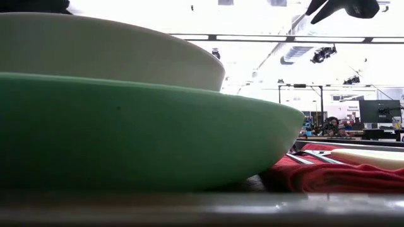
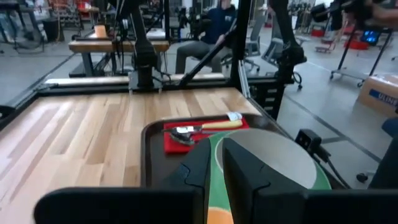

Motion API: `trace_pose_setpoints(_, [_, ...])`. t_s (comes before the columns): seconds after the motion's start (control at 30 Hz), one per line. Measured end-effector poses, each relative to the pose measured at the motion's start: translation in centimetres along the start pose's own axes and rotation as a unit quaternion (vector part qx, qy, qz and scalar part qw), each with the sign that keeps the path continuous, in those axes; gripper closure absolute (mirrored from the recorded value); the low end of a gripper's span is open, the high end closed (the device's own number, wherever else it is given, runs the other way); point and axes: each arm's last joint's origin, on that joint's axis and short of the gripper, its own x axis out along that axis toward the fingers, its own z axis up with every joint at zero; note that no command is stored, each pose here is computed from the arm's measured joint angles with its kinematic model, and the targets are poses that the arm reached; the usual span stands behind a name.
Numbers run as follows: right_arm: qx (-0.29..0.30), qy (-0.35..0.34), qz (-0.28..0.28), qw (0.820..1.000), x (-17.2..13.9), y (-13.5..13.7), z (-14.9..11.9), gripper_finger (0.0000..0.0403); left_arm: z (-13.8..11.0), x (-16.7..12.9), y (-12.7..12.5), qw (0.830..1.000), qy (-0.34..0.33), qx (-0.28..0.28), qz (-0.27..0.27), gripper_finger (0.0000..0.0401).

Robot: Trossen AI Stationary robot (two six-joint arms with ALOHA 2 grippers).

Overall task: Set up tray
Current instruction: Return to Home Position

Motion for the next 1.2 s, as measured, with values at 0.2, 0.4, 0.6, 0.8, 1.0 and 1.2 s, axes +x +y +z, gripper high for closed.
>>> trace_pose_setpoints(0.2, [-0.023,0.001,0.015,1.000,-1.0,-0.9,0.3,0.0323,0.2,0.0,-0.1,1.000,-0.011,0.004,-0.010,0.0327])
trace_pose_setpoints(0.4, [-0.032,-0.005,0.013,0.999,-1.5,-1.5,0.5,0.0323,0.3,0.0,-0.2,0.999,-0.016,0.015,-0.028,0.0327])
trace_pose_setpoints(0.6, [-0.039,-0.008,0.014,0.999,-1.8,-1.7,0.6,0.0324,0.4,0.0,-0.2,0.998,-0.019,0.043,-0.032,0.0327])
trace_pose_setpoints(0.8, [-0.069,-0.018,0.013,0.997,-2.0,-1.9,0.7,0.0324,0.9,-0.1,-0.4,0.994,-0.052,0.073,-0.068,0.0327])
trace_pose_setpoints(1.0, [-0.080,-0.030,0.021,0.996,-2.6,-2.5,0.9,0.0323,0.8,-0.1,-0.4,0.993,-0.045,0.085,-0.068,0.0327])
trace_pose_setpoints(1.2, [-0.093,-0.045,0.024,0.994,-3.2,-3.0,1.2,0.0325,0.7,-0.1,-0.4,0.992,-0.040,0.097,-0.068,0.0327])
